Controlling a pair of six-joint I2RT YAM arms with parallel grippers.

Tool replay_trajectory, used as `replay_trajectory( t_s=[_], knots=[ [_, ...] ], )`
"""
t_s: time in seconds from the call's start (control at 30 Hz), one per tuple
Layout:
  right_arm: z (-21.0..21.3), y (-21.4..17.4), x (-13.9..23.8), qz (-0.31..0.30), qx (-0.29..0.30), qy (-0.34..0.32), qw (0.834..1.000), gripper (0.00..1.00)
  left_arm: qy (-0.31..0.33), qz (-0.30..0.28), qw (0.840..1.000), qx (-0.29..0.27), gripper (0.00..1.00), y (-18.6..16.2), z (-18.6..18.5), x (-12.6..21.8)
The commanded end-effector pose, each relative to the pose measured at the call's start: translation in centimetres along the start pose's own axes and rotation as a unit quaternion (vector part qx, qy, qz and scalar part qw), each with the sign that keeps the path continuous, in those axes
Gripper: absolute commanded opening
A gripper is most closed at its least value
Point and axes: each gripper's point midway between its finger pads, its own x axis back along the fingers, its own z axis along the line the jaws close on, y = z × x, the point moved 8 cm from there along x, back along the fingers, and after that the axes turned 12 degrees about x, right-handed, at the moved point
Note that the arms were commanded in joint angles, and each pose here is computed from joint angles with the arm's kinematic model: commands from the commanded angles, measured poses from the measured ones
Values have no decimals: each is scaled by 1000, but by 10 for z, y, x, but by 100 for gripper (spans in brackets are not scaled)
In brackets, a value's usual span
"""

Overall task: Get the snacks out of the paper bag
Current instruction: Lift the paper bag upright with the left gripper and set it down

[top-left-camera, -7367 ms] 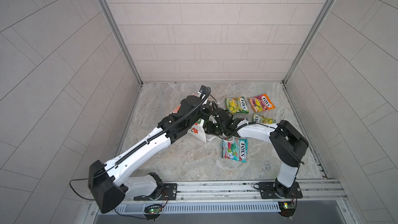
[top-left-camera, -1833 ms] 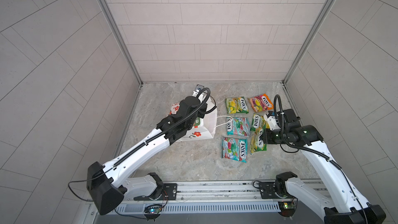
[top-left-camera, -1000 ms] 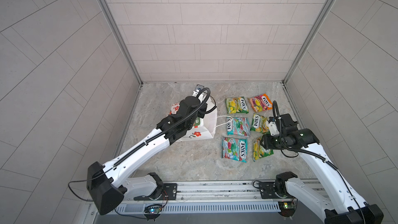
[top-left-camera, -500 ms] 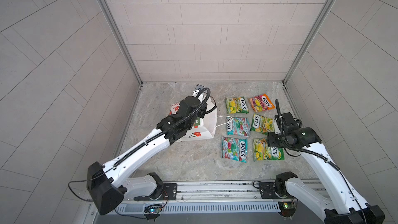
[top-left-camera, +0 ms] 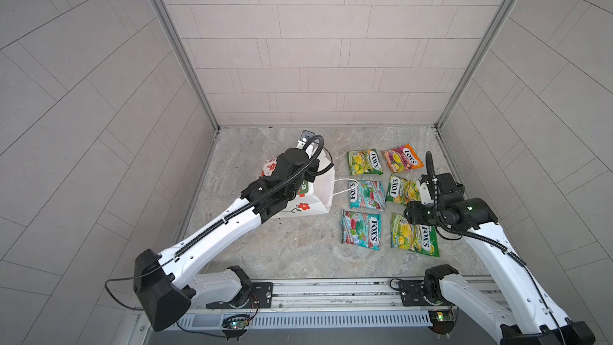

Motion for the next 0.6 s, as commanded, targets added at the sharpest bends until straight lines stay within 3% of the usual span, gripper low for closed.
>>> replay_trajectory(
  t_s=[0.0,0.1,0.2,0.57],
  knots=[
    [22,8,-10,-14,-24,127,992,62,-21,-12,1000,9,0,5,-2,9],
    [32,15,-17,-32,-44,185,981,60,-45,-16,999,15,0,8,-5,12],
    [32,18,-21,-41,-58,185,980,60,-62,-22,997,27,0,12,-7,16],
    [1,22,-26,-47,-82,16,995,61,-76,-47,993,81,0,40,-15,17]
  ],
)
